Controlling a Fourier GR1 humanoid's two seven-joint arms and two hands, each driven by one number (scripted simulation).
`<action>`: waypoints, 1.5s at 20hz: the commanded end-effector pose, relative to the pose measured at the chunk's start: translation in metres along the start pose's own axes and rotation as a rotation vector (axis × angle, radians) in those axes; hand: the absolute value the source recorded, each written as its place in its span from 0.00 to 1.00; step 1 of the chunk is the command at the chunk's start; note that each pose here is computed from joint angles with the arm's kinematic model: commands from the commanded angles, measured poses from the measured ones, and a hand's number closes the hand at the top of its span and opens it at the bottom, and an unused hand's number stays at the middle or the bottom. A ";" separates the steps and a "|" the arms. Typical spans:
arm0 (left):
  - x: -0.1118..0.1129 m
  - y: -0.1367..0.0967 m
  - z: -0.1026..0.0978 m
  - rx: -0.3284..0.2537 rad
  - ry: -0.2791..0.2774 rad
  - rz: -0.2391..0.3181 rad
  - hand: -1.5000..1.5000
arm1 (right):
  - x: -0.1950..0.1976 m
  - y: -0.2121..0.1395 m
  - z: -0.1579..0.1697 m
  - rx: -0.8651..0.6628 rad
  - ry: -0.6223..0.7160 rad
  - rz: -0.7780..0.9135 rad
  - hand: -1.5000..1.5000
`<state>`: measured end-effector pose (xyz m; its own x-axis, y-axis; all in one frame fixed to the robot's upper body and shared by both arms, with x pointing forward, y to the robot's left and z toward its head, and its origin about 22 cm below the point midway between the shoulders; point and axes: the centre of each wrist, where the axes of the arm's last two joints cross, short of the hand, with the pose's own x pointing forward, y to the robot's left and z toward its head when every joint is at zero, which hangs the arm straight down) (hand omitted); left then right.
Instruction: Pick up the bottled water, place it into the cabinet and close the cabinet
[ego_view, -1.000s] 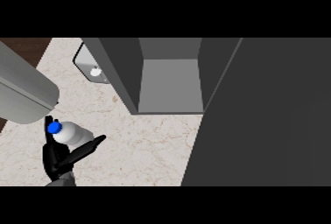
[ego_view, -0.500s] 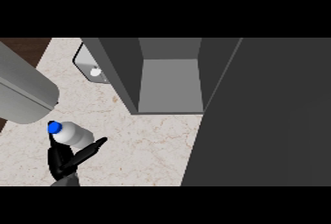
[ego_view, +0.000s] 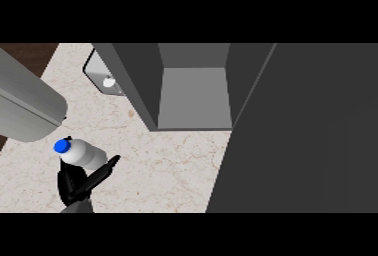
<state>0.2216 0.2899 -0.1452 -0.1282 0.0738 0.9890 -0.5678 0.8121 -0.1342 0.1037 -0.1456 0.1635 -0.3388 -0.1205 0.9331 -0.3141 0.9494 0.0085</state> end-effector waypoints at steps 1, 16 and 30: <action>-0.009 -0.009 -0.002 0.010 -0.023 0.046 1.00 | 0.032 -0.008 0.007 -0.026 -0.054 0.055 0.00; -0.005 -0.005 -0.004 -0.198 -0.028 0.199 1.00 | 0.017 -0.005 0.006 -0.021 -0.072 0.048 0.00; 0.035 -0.063 0.013 -0.597 0.004 0.221 1.00 | 0.022 -0.003 0.020 -0.023 -0.050 0.055 0.00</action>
<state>0.2376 0.2469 -0.1244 -0.1926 0.2672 0.9442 -0.0306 0.9601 -0.2780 0.1035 -0.1494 0.1591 -0.3477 -0.0996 0.9323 -0.3033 0.9528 -0.0113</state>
